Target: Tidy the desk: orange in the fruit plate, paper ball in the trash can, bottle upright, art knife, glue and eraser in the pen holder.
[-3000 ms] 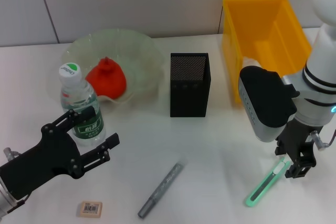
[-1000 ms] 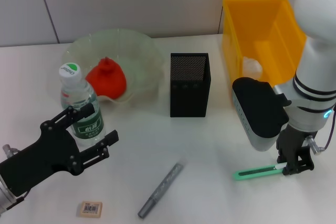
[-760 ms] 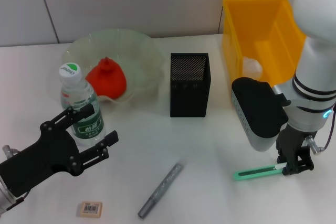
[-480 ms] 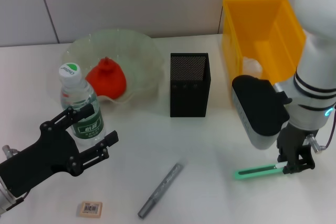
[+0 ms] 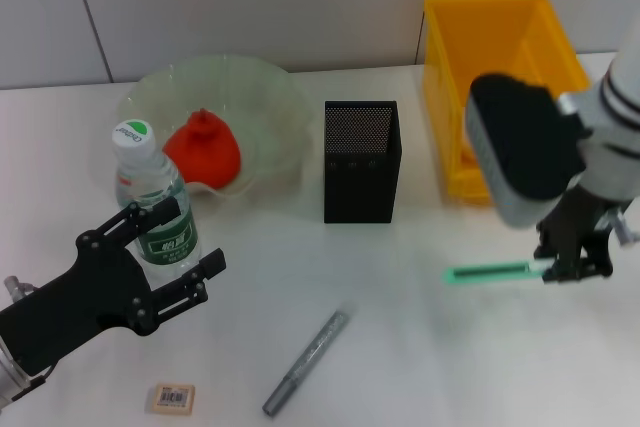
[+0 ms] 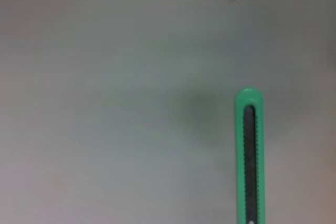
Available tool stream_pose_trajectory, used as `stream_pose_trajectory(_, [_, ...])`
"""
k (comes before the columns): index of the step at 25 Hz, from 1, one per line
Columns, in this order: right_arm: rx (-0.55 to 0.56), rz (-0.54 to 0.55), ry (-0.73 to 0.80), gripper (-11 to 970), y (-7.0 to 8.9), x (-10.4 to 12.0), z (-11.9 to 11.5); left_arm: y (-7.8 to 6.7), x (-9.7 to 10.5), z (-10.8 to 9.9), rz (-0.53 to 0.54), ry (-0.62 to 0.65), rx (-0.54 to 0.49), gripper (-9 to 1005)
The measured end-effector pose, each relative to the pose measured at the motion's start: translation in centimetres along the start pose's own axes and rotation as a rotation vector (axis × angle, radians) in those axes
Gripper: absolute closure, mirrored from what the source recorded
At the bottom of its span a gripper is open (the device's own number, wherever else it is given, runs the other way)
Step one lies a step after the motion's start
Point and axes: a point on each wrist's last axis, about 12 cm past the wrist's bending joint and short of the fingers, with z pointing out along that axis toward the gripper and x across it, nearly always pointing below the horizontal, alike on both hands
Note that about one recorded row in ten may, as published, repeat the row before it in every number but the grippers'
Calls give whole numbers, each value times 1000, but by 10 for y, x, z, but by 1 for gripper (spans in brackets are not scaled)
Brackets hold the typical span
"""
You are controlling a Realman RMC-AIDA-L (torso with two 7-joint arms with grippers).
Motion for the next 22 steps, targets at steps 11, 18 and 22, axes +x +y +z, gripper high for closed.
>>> stream_pose_trajectory(11, [204, 167, -246, 776, -18, 9, -58, 0, -1, 2, 1, -6, 7, 188])
stream_pose_trajectory(18, [352, 190, -319, 776, -30, 7, -72, 0, -2, 3, -3, -10, 12, 187])
stream_pose_trajectory(22, [486, 217, -407, 777, -41, 4, -79, -1, -1, 3, -6, -9, 10, 188])
